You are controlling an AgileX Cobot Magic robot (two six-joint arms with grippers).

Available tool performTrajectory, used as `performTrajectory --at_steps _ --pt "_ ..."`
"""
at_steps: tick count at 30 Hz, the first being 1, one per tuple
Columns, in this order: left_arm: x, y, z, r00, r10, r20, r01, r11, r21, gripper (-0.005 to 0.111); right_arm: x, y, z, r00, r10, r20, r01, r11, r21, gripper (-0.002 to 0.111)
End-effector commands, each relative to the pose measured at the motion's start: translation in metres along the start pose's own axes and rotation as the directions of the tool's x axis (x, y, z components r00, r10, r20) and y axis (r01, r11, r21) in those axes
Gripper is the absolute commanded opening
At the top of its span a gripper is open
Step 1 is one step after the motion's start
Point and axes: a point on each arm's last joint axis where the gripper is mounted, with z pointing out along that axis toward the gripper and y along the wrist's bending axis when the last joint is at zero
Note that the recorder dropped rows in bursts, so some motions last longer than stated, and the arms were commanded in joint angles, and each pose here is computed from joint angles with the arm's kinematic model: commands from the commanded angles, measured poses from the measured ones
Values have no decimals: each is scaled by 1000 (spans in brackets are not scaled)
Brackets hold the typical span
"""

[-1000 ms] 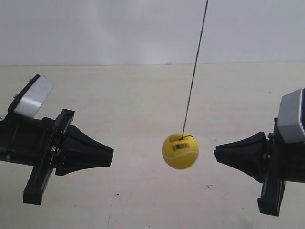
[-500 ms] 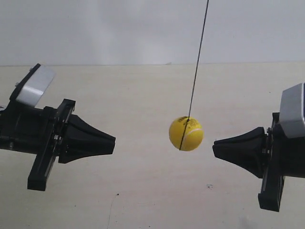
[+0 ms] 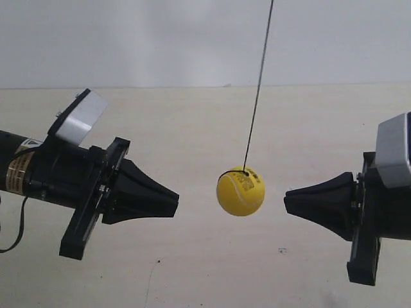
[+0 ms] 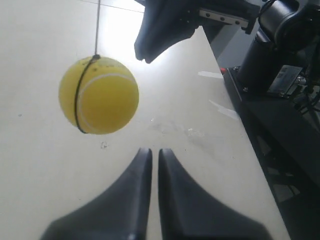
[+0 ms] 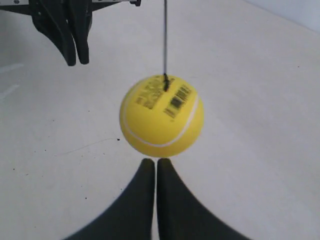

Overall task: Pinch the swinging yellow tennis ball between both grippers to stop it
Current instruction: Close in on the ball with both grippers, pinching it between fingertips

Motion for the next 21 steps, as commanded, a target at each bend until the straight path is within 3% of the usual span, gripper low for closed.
performTrajectory --at_steps 1,7,13,21 --pt "-2 -1 2 1000 8 5 -8 1000 14 5 3 -15 9 1000 25 -1 -25 1000 -15 0" --pt "-2 -1 2 1000 13 5 -13 1000 14 5 8 -29 21 998 59 2 -58 993 -99 0" --pt "-4 7 3 1000 13 -3 -12 1000 20 5 7 -26 22 997 64 34 -59 988 -146 0" --pt "3 14 10 1000 -24 -11 24 999 37 5 7 -25 22 997 63 32 -58 987 -152 0"
